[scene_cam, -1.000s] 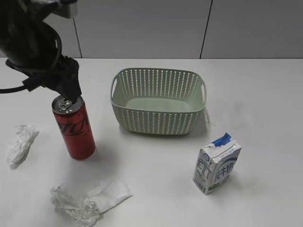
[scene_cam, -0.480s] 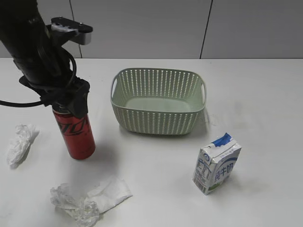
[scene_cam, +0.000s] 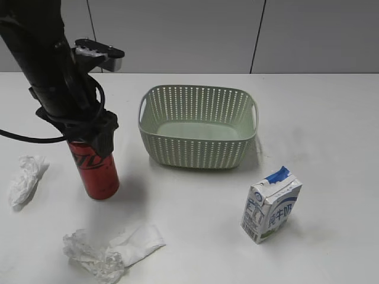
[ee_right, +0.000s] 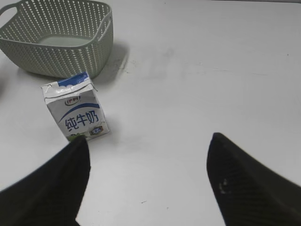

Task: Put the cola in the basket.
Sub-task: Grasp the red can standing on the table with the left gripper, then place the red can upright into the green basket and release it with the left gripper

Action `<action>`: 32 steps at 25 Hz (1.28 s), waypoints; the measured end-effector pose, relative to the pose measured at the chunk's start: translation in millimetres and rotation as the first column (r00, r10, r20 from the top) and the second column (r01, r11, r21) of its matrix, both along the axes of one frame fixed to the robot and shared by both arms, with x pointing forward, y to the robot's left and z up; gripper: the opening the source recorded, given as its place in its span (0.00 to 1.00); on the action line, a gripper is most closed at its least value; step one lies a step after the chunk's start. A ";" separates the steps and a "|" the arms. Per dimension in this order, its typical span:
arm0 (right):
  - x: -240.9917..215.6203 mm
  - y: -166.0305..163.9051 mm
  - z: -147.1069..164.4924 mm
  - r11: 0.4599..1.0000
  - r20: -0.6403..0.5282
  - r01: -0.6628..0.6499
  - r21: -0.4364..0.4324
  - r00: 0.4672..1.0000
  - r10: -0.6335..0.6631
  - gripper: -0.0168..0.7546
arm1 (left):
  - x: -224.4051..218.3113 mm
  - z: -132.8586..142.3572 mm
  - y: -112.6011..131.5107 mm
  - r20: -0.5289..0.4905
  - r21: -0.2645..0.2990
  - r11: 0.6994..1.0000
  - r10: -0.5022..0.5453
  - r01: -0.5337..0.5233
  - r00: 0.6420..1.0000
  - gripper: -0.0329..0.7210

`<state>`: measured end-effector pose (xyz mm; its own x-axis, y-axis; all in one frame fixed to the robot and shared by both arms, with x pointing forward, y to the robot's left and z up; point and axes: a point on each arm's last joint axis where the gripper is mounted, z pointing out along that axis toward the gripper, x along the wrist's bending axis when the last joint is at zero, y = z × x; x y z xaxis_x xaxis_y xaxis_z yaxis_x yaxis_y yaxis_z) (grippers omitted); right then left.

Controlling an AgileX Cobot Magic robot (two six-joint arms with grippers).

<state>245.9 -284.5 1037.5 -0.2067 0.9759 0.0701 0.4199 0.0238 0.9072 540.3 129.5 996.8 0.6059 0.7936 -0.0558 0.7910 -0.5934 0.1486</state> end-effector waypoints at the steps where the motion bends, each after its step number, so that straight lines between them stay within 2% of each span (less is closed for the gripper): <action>1: 0.0 0.0 0.0 1.000 0.000 0.000 0.000 1.000 0.000 0.78 | 0.1 -0.3 0.0 -0.001 0.000 1.000 0.000 0.000 1.000 0.77; 4: 0.0 0.0 0.0 1.000 0.000 0.000 0.000 1.000 0.000 0.78 | -0.3 -0.3 0.1 -0.005 0.002 1.000 0.000 0.000 1.000 0.71; 10: 0.0 0.0 0.0 1.000 0.000 0.000 0.000 1.000 0.000 0.78 | -1.2 7.4 0.4 -0.039 0.019 1.000 -0.006 0.007 0.999 0.71; 16: 0.0 0.0 0.0 1.000 0.000 0.000 0.000 1.000 0.000 0.78 | 14.0 51.9 -4.9 0.045 0.010 1.000 -0.023 0.023 0.999 0.71; 22: 0.0 0.0 0.0 1.000 0.000 0.000 0.000 1.000 0.000 0.78 | 28.3 106.4 -13.4 0.202 -0.079 0.997 -0.011 0.027 0.979 0.71; 25: 0.0 0.0 0.0 1.000 0.000 0.000 0.000 1.000 0.000 0.78 | 30.5 127.4 -17.4 0.250 -0.138 0.990 0.003 0.032 0.968 0.71; 29: 0.0 0.0 0.0 1.000 0.000 0.000 0.000 1.000 0.000 0.78 | 34.4 139.8 -30.7 0.262 -0.209 0.977 0.003 0.053 0.965 0.71; 32: 0.0 0.0 0.0 1.000 0.000 0.000 0.000 1.000 0.000 0.78 | 39.9 134.7 -55.5 0.262 -0.219 0.971 -0.038 0.098 0.964 0.71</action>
<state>245.9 -284.5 1037.5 -0.2067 0.9759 0.0701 0.4199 0.0238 0.9072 580.2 74.0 1131.5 0.6759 0.7340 -0.0670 0.6678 -0.5714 0.4771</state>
